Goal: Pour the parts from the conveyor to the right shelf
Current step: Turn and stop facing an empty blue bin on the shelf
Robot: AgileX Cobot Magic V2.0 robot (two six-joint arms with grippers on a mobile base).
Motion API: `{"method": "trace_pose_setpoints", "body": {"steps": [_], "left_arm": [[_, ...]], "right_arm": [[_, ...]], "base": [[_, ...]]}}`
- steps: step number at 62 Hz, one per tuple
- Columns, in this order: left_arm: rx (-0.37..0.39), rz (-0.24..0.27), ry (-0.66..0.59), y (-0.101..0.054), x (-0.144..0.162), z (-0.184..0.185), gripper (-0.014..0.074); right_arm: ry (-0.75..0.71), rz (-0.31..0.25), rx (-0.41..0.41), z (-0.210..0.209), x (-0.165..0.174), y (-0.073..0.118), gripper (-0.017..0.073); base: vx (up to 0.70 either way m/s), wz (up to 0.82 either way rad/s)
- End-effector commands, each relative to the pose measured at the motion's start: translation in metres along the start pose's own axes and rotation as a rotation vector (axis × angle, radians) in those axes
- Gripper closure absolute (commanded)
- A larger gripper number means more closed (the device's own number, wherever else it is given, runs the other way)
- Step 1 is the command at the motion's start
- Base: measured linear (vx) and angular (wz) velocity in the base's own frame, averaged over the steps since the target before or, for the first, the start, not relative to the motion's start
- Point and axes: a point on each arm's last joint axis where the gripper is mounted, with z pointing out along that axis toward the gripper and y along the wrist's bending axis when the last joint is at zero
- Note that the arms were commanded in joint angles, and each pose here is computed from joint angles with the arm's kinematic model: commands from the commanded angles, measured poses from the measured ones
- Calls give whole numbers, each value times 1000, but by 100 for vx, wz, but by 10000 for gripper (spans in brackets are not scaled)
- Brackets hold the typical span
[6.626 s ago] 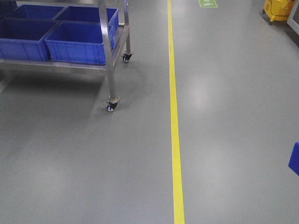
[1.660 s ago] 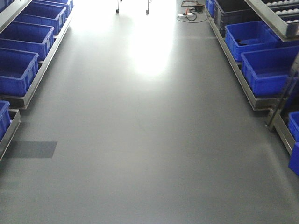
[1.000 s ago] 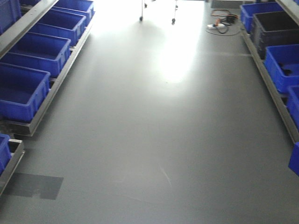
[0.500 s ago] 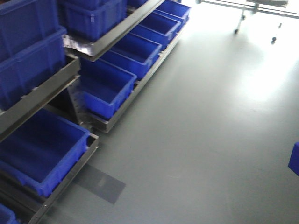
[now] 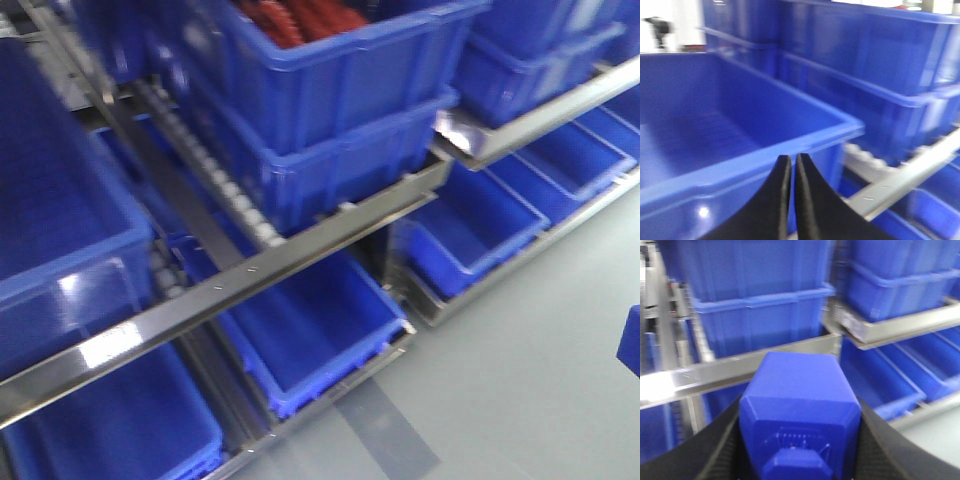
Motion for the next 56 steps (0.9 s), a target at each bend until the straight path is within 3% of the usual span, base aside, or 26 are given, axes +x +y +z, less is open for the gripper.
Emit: {"method": "trace_pose_setpoints", "body": {"steps": [1,35,56], "left_arm": [[-1,-9,-57,0,3,0,599],[-1,-9,-57,0,3,0,599],[-1,-9,-57,0,3,0,599]], "right_arm": [[-79,-2,16,-1,-14,-2,564],[-79,-2,16,-1,-14,-2,564],[-79,-2,16,-1,-14,-2,564]], "base": [[19,73],[16,68],[13,41]]}}
